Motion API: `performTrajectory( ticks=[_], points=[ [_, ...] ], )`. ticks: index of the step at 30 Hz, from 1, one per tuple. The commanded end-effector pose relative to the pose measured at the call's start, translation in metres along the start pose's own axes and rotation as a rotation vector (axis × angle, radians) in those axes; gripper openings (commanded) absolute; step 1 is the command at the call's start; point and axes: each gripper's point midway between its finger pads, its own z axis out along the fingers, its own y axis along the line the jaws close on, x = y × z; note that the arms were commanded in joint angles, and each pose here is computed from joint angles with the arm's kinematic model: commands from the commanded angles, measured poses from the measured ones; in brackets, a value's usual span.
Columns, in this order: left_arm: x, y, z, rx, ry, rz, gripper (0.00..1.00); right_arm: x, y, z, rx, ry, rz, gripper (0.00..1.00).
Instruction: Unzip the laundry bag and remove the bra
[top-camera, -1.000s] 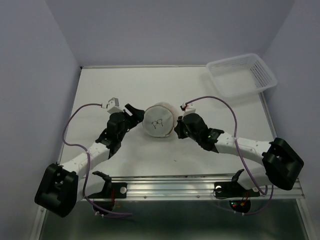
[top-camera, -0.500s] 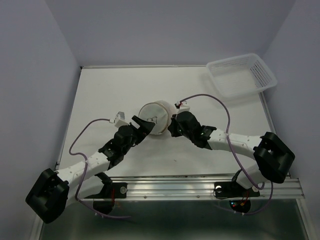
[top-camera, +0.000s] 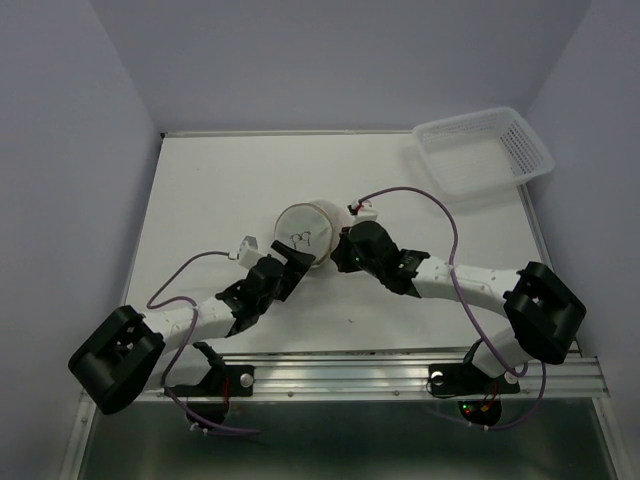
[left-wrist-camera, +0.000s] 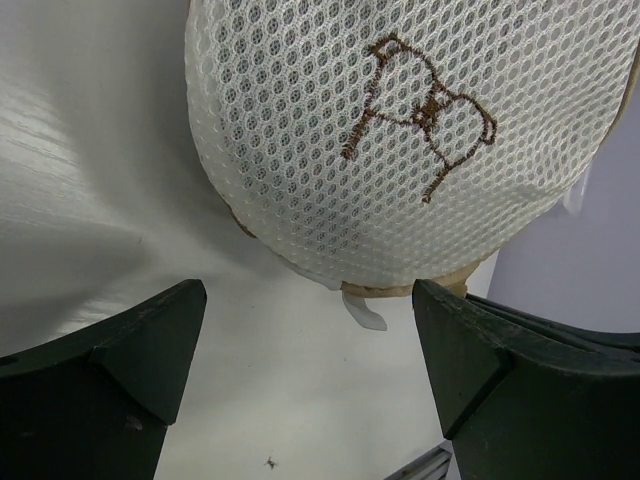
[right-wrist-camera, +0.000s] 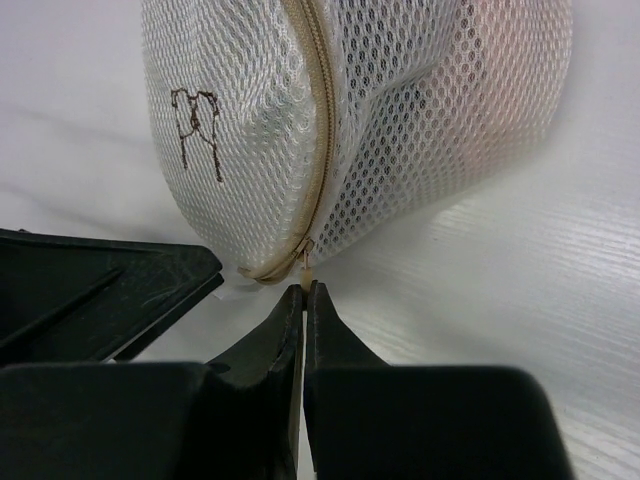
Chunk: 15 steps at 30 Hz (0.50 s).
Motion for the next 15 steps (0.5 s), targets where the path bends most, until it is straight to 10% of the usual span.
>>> performTrajectory(
  ticks=[1, 10, 15],
  points=[
    [-0.012, -0.036, 0.005, 0.083, -0.073, -0.075, 0.96, -0.024, 0.027, 0.001, -0.073, -0.063, 0.046, 0.01],
    [-0.021, -0.034, 0.017, 0.054, -0.145, -0.103, 0.86, -0.014, 0.037, -0.002, -0.136, -0.036, 0.068, 0.01],
    [-0.017, -0.030, 0.026, 0.028, -0.138, -0.108, 0.47, -0.013, 0.038, -0.007, -0.146, -0.034, 0.079, 0.01]
  ],
)
